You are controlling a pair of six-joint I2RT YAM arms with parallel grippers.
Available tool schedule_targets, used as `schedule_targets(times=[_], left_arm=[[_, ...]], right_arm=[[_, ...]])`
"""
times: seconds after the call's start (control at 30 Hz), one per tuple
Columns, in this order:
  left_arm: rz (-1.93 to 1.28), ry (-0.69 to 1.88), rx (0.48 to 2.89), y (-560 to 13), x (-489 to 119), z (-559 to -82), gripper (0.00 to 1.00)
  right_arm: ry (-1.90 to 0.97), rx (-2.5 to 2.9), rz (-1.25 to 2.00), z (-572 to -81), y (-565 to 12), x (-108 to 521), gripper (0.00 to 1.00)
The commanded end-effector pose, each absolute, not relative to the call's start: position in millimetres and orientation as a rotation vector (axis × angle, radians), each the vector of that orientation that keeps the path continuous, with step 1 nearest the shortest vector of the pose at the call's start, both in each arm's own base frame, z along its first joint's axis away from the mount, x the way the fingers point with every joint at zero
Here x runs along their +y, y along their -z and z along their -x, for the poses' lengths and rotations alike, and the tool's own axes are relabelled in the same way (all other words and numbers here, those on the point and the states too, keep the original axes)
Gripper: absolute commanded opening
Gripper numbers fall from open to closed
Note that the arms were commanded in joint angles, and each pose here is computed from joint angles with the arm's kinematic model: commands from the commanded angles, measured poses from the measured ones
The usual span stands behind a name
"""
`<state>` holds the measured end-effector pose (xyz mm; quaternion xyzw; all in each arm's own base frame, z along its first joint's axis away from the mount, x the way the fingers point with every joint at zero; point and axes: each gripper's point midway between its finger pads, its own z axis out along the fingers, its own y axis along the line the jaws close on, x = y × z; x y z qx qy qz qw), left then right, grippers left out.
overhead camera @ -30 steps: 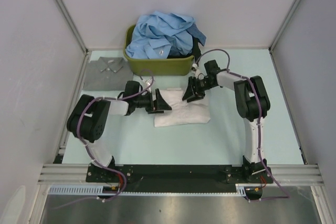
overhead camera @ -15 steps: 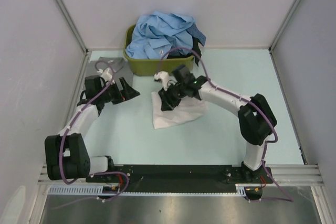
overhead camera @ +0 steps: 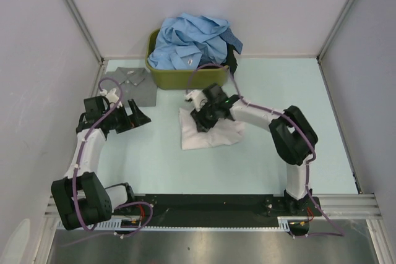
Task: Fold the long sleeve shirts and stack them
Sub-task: Fold the shirt
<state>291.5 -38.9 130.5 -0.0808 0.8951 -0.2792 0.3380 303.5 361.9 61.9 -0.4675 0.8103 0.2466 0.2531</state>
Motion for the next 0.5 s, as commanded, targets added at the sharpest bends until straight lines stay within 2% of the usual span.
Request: schedule_targets(times=[0.0, 0.27, 0.37, 0.47], left_arm=[[0.111, 0.731, 2.270, -147.6, -41.2, -291.3, 1.00], [0.048, 0.826, 2.228, -148.3, -54.3, -300.4, 0.99], [-0.061, 0.827, 2.218, -148.9, -68.8, -302.3, 1.00], [-0.173, 0.844, 2.229, -147.2, -89.1, -303.3, 0.99]], right_arm=[[-0.654, 2.235, 1.008, -365.9, -98.8, 287.6, 0.48], [-0.880, 2.422, 0.784, -365.3, -101.6, 209.7, 0.52], [-0.933, 2.407, 0.666, -373.2, -114.7, 185.2, 0.50], [-0.992, 2.342, 0.669, -367.0, -137.8, 188.0, 0.46]])
